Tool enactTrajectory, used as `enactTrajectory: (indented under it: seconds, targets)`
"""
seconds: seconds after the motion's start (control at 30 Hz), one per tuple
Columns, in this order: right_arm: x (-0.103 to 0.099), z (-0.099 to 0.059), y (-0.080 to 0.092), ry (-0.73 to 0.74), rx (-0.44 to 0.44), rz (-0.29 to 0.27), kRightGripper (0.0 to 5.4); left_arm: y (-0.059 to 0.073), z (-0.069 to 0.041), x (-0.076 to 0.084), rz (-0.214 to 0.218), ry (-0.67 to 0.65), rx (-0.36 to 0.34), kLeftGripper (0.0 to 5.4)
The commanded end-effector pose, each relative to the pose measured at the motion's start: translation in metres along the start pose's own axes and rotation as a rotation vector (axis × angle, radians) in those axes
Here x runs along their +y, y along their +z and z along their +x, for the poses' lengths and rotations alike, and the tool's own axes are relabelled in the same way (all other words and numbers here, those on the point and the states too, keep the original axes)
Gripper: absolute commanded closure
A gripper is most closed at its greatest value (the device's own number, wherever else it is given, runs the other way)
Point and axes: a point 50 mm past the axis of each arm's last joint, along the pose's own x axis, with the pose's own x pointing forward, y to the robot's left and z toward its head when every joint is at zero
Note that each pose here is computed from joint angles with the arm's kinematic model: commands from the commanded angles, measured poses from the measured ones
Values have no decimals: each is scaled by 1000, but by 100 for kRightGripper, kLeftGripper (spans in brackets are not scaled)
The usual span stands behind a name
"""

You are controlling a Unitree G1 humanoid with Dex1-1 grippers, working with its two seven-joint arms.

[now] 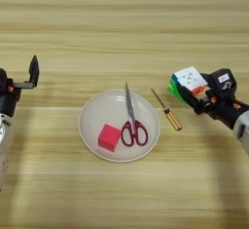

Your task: Move the objects on the table

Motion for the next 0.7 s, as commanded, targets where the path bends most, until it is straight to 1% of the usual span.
enactTrajectory:
  seconds: [0.03,0.27,0.37,0.47,0.53,0.7]
  targets:
    - [-15,-6,-8,-67,45,-9,206,1,2,0,2,-6,-11,0]
    - [-21,-5,-27,-100,119,3,206,1,1,0,5,-5,-11,0]
    - [-21,-4,-34,-104,140,11,206,1,1,0,4,-6,-11,0]
    - [-20,-3,-39,-110,153,8,206,1,2,1,4,-6,-11,0]
    - [-21,-2,-42,-121,167,-13,206,0,2,1,4,-5,-11,0]
    - [-16,1,-47,-112,168,-15,206,0,2,1,1,-7,-10,0]
